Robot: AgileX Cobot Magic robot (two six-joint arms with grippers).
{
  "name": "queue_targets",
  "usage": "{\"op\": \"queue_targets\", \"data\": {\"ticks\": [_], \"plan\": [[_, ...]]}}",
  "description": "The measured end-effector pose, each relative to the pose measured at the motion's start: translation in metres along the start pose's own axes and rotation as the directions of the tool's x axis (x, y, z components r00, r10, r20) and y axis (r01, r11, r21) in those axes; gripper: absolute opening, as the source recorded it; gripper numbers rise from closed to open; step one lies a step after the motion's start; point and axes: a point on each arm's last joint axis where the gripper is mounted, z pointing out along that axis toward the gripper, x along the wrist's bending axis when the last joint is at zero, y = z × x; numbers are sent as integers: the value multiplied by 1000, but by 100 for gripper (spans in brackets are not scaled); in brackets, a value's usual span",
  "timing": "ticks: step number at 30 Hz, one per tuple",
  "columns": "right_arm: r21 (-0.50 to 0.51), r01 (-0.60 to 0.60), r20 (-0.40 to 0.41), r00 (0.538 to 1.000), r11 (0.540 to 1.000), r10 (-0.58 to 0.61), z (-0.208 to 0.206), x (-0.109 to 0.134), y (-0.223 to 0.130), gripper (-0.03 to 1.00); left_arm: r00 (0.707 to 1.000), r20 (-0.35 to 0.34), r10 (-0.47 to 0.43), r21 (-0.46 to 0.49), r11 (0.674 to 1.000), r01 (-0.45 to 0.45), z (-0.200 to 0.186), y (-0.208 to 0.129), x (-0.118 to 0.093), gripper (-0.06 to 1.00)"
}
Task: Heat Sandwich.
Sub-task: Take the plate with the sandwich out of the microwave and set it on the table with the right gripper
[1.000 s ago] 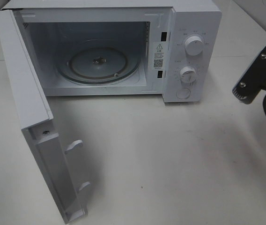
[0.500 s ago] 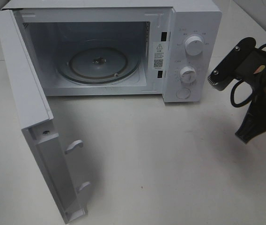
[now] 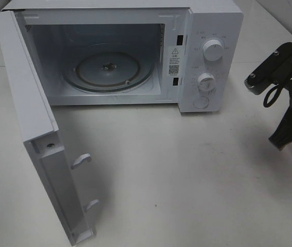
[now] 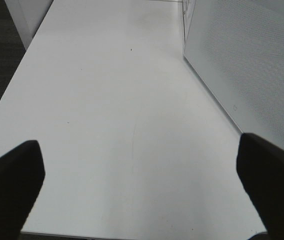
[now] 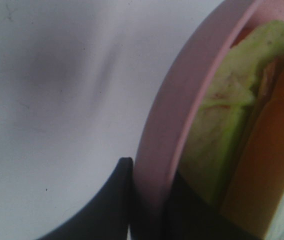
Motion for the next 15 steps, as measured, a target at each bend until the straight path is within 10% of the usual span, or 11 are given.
{"op": "queue_targets", "data": {"ticks": [15], "plan": [[130, -70, -2, 997, 989, 71, 44, 5, 3, 13, 1000, 0, 0, 0, 1000, 0, 0, 0, 0, 99]]}}
